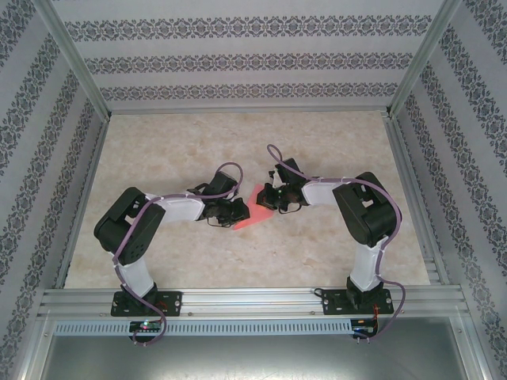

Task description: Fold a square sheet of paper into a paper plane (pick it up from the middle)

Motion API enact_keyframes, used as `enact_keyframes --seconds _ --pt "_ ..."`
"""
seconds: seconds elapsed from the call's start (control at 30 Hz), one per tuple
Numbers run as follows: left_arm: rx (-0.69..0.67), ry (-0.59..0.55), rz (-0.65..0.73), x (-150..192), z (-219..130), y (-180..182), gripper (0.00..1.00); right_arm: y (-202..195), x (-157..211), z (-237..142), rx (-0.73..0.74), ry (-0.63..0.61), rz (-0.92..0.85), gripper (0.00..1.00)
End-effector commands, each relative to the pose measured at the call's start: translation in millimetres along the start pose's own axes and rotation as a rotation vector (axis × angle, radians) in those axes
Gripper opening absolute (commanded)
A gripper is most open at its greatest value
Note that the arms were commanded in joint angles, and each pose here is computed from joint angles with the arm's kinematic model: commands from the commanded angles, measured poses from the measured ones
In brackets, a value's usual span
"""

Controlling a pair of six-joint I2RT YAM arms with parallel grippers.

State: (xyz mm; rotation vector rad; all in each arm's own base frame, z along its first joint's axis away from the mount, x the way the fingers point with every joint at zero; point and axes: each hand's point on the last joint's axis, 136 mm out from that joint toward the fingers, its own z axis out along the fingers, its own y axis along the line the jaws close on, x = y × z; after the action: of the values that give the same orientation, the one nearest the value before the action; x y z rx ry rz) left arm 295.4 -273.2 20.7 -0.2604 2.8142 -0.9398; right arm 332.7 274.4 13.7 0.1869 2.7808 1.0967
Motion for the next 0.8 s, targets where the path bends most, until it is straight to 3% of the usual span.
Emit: enact_keyframes --seconds 0.0,0.27,0.77 --pt "-0.039 0.015 -0.03 13.7 -6.9 10.2 0.18 -77.4 28.4 13.9 0.266 0.062 0.092 0.03" --pt "0.019 0.007 -0.065 21.1 -20.9 2.7 0.16 -78.3 29.6 17.7 0.254 0.07 0.102 0.03" --pt "-0.088 0.031 -0.12 37.5 -12.4 40.0 0.15 -83.2 31.7 19.7 0.267 0.079 0.111 0.03"
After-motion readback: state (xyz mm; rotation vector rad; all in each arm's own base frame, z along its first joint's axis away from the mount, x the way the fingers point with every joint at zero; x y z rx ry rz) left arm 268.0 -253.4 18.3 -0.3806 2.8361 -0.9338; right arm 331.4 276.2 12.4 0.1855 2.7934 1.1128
